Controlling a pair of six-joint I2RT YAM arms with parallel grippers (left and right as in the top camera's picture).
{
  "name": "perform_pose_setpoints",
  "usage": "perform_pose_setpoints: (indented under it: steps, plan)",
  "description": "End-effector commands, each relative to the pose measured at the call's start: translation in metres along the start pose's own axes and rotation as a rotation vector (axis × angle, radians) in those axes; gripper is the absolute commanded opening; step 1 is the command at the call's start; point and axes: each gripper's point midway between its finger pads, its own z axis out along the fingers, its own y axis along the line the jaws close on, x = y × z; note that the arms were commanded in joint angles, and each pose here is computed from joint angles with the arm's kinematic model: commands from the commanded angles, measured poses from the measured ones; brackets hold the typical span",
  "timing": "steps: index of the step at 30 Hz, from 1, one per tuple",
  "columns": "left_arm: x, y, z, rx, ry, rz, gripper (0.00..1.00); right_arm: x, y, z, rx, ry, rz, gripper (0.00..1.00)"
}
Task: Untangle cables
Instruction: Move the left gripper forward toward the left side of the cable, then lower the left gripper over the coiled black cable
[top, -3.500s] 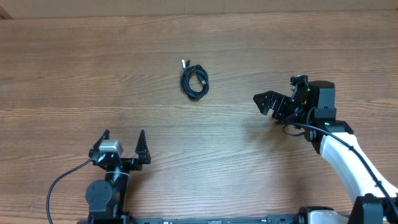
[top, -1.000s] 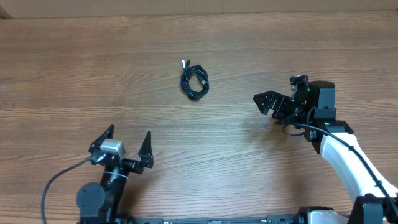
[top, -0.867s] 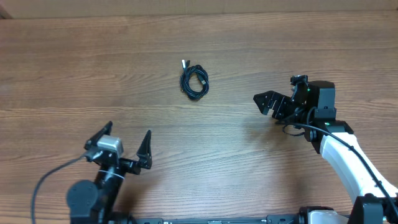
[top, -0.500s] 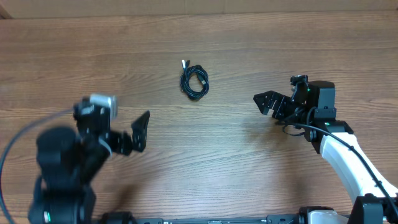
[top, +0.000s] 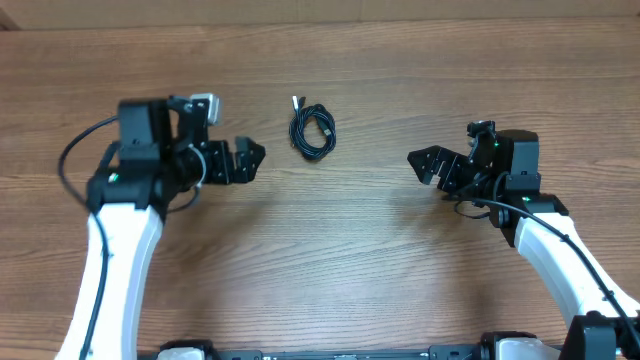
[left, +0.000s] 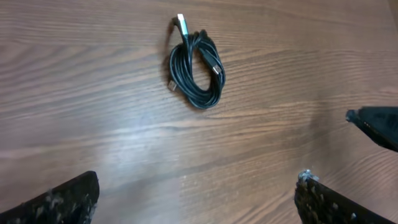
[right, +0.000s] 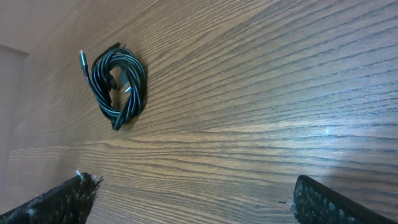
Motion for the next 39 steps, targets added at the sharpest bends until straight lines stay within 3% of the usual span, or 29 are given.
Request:
perform_pose_setpoints:
  steps: [1, 7, 10, 16, 39]
  plan:
    - [-0.008, -0.012, 0.024, 0.062, 0.012, 0.016, 1.00, -0.010, 0.003, -0.001, -0.004, -0.022, -0.008, 1.00]
    - [-0.020, -0.022, 0.068, 0.052, -0.012, 0.114, 1.00, -0.010, 0.003, -0.001, -0.004, -0.022, -0.008, 1.00]
    - [-0.009, -0.013, 0.089, -0.019, 0.032, 0.123, 1.00, -0.010, 0.003, -0.001, -0.004, -0.022, -0.008, 1.00]
    - [0.014, -0.016, 0.128, -0.005, 0.120, 0.135, 1.00, -0.010, 0.003, -0.001, -0.004, -0.022, -0.008, 1.00]
    - [0.013, -0.009, 0.138, -0.051, 0.109, 0.163, 1.00, -0.010, 0.003, -0.001, -0.004, -0.022, -0.008, 1.00]
